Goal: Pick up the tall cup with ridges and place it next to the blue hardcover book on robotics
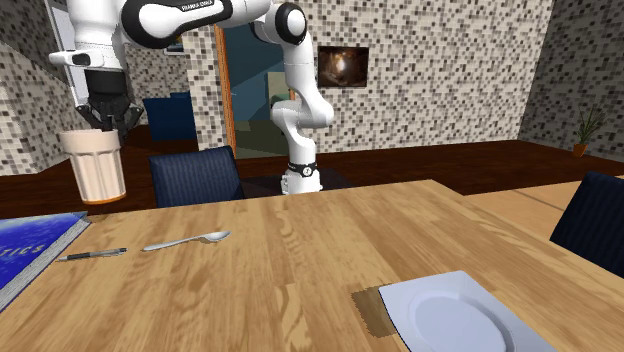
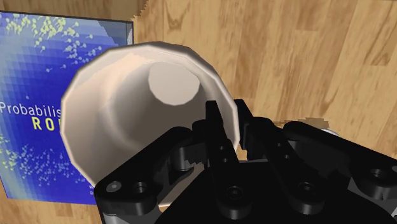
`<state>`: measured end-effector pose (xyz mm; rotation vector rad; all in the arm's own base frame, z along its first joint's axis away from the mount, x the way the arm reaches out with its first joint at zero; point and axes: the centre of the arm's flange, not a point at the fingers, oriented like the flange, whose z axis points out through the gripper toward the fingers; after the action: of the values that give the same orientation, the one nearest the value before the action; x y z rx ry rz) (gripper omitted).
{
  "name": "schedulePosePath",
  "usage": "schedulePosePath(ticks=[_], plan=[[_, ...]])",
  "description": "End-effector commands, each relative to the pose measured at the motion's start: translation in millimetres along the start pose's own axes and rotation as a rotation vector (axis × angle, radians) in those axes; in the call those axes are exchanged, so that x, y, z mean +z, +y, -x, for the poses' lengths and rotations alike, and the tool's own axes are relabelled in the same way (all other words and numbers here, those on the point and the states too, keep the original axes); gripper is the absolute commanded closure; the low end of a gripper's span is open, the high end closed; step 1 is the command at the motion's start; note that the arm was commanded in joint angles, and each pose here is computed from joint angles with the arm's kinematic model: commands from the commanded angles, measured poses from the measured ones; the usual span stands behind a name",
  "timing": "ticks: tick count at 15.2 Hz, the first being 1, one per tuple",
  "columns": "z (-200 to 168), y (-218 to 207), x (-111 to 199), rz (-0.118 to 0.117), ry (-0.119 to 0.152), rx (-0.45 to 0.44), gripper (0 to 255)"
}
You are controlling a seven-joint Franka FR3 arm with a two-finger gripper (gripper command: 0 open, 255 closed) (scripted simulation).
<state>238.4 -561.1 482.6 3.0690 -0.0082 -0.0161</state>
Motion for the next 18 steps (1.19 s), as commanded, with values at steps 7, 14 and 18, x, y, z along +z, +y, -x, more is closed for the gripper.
schedulePosePath(ticks=[7, 14, 18], plan=[[-1, -2, 41, 0.001, 0.001, 0.000, 255], [-1, -4, 78, 0.001, 0.001, 0.000, 255], [-1, -5, 85, 0.001, 0.001, 0.000, 255]])
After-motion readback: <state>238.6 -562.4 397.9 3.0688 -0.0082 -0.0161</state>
